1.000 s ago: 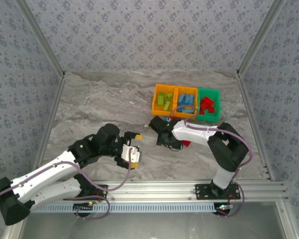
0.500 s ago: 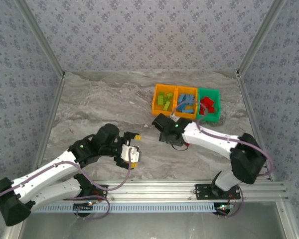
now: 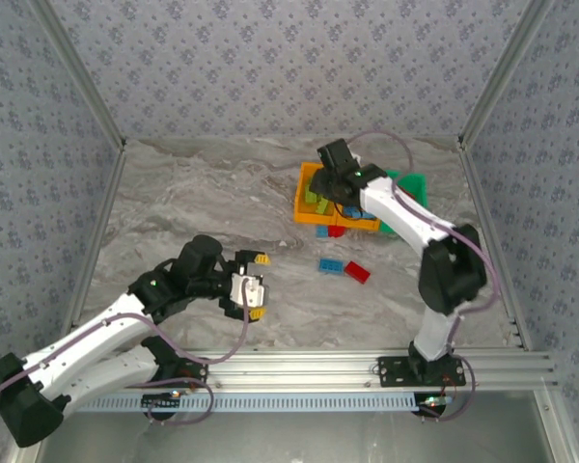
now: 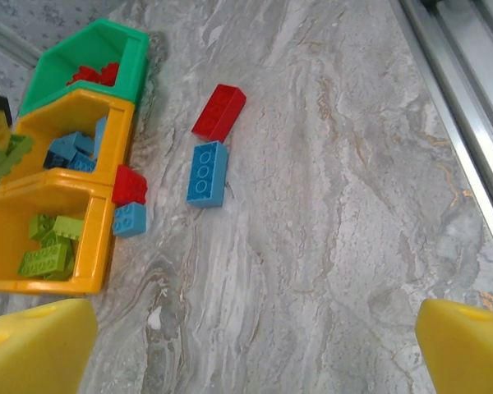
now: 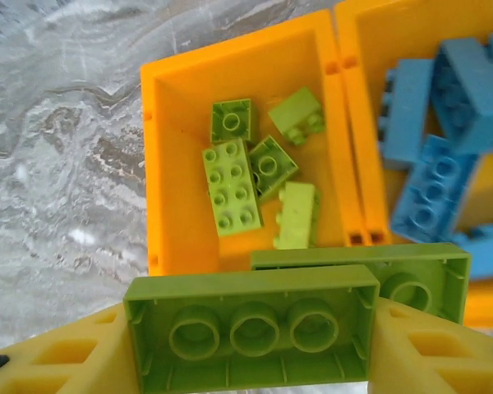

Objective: Sort the legos into containers by color

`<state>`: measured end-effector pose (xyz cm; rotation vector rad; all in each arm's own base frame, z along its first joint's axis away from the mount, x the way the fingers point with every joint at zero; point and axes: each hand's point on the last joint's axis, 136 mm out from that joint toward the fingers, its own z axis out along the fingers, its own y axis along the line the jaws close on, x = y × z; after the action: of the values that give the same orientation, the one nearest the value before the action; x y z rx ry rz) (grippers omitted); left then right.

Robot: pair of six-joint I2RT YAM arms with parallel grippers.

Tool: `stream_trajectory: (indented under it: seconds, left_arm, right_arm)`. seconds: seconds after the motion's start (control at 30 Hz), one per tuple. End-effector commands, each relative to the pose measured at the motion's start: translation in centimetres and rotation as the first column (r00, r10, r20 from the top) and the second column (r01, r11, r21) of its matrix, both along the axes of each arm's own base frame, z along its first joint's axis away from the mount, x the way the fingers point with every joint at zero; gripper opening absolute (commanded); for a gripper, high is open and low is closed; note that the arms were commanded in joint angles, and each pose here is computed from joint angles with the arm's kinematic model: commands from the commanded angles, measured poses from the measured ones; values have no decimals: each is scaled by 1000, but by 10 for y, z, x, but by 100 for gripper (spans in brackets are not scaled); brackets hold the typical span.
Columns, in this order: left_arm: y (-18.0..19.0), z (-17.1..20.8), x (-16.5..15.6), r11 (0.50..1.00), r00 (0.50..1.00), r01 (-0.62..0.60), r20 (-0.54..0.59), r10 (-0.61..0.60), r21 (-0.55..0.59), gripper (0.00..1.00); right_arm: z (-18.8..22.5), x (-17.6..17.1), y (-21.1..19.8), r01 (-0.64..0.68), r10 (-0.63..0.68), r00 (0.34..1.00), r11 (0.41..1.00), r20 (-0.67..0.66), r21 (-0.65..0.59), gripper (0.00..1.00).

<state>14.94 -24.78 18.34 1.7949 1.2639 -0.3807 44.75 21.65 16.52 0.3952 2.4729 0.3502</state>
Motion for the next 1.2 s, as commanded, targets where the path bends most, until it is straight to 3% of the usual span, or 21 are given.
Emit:
stream_trajectory:
  seconds: [0.0, 0.2, 0.37, 0.5, 0.6, 0.77, 0.87, 0.97, 1.17]
  left_arm:
    - [-3, 10, 1, 999, 1000, 12, 4, -12, -46, 99]
    - [-3, 7, 0, 999, 1000, 16, -3, -17, -45, 99]
    - [-5, 9, -2, 998, 1000, 27, -9, -28, -55, 99]
    - [-5, 8, -2, 998, 999, 31, -16, -32, -49, 99]
    - [-5, 7, -2, 998, 999, 31, -18, -32, -48, 99]
    - [-9, 9, -6, 996, 997, 57, -51, -60, -62, 99]
    - [-12, 7, -9, 995, 994, 74, -81, -79, -66, 99]
    - [-14, 7, -11, 994, 990, 85, -103, -92, -68, 99]
    - [-12, 8, -24, 986, 982, 147, -109, -155, -75, 99]
  right_arm:
    - [2, 32, 16, -47, 47, 999, 999, -3, 26, 59]
    - [-9, 58, 17, -45, 46, 998, 999, -47, 24, 75]
    - [22, 41, 3, -90, 88, 995, 994, -53, -55, 85]
    - [54, -10, -11, -141, 143, 990, 985, 18, -100, 86]
    - [61, -67, -41, -86, 102, 991, 979, 82, -183, 89]
    - [4, -167, -91, 30, -30, 1000, 990, 2, -140, 97]
    - [-27, -206, -103, 70, -72, 996, 996, -50, -51, 100]
    - [-49, -224, -96, 65, -60, 991, 997, -117, 36, 100]
    - [-81, -217, -92, 115, -107, 962, 993, -253, 14, 100]
